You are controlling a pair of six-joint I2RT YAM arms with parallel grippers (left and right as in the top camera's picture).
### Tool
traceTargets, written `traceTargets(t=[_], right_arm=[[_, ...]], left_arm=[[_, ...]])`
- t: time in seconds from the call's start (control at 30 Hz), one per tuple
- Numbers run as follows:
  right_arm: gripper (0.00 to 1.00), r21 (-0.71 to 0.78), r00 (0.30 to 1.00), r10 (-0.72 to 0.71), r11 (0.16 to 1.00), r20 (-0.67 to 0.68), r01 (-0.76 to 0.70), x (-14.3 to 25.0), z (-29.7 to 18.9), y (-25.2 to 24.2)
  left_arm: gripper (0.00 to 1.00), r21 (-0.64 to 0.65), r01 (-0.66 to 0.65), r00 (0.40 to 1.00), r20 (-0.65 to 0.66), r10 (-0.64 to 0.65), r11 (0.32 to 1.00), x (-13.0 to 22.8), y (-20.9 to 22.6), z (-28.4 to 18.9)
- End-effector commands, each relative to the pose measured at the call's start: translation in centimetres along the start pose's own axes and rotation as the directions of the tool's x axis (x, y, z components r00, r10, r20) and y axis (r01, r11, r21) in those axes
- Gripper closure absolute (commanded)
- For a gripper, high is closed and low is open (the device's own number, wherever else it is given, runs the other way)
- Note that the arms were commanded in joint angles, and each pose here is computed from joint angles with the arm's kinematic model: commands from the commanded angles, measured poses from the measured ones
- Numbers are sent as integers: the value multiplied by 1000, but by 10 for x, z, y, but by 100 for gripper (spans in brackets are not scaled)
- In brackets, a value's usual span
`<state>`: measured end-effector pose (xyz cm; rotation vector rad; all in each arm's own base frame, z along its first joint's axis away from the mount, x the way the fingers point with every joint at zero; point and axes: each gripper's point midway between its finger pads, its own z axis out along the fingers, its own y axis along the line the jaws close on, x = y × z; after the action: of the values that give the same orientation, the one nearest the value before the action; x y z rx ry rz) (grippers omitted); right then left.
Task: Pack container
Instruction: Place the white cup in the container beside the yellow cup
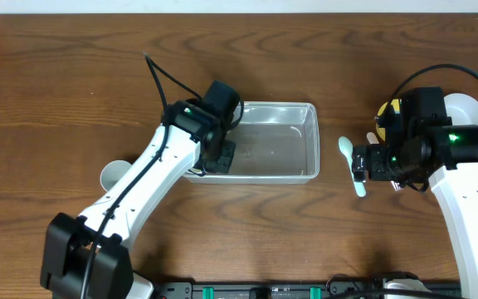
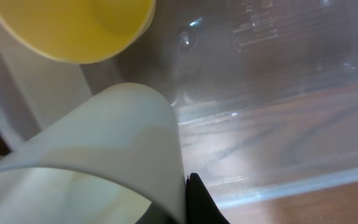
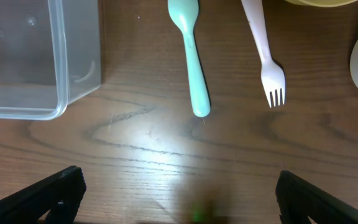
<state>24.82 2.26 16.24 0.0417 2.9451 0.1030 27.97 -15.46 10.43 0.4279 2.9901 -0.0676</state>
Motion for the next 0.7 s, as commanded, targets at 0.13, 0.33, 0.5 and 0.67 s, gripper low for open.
traceTargets(t=[0.13,0.33,0.5,0.67], right_arm=[[1,0,1000,-26,1000,10,26,-3,-4,2],[1,0,1000,-26,1000,10,26,-3,-4,2],[1,0,1000,-26,1000,10,26,-3,-4,2],[1,1,1000,-26,1000,10,26,-3,-4,2]], left_arm=[[94,-11,-9,997,-72,8,1000,4,7,34],[83,-19,3,994,-106,-5,1000,4,14,46],[58,-16,-14,995,-94,13,1000,1,14,47],[50,-49,-27,998,-66,24,998,-8,19,38]])
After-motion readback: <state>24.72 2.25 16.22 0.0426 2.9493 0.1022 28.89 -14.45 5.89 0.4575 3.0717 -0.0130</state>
